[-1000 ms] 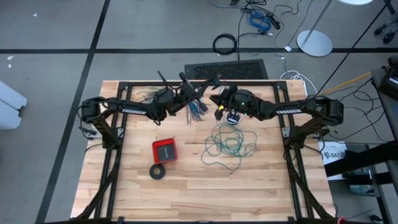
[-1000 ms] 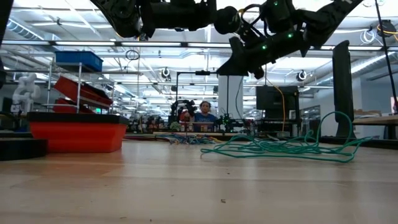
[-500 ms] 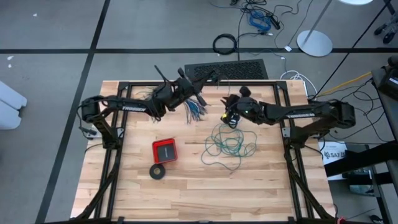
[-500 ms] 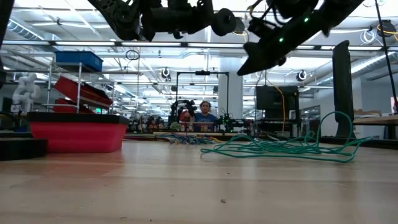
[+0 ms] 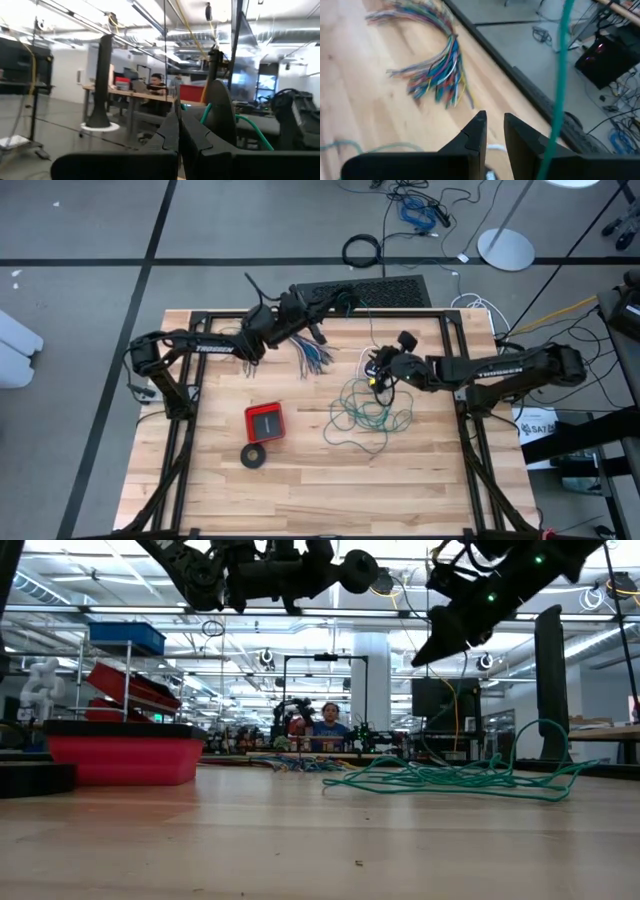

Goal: Coil cords
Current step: Coil the green wire onto the spool

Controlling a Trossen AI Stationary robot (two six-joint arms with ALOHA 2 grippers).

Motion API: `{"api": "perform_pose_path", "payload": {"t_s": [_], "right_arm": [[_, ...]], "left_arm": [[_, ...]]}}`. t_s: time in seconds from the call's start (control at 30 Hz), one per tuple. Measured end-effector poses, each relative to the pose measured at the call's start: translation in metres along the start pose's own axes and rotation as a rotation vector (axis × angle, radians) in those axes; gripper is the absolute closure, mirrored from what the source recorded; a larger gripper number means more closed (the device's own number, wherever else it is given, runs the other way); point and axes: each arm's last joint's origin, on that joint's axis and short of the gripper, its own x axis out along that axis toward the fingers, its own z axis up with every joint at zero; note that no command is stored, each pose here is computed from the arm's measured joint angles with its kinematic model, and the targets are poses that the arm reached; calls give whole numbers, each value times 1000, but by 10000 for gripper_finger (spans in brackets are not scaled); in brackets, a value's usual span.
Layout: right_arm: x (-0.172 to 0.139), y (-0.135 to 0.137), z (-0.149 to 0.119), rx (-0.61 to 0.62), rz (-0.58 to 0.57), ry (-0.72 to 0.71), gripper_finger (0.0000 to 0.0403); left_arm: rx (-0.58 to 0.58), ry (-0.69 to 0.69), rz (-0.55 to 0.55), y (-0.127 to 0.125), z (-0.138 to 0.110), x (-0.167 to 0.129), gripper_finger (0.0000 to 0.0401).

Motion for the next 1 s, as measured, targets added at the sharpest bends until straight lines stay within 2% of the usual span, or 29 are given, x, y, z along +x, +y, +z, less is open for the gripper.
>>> {"api": "perform_pose_path", "payload": {"t_s": [0.27,0.43,0.63,0.83,1.0], "right_arm": [[-5,16,-21,12,63,-3,348],[-9,25,-21,7,104,-98,348],[-16,31,-23,-71,56,-117,348],[-27,42,-22,-119,97,-165,348],[-36,48,-21,-161,21,-205,331]], "left_arm": [[-83,-1,-30,9,-1,-2,401],[-142,2,-112,12,1,-3,401],[-182,40,-214,20,-1,-4,401],[-179,75,-281,24,-3,-4,401],[-172,78,-293,24,-3,-4,401]]}}
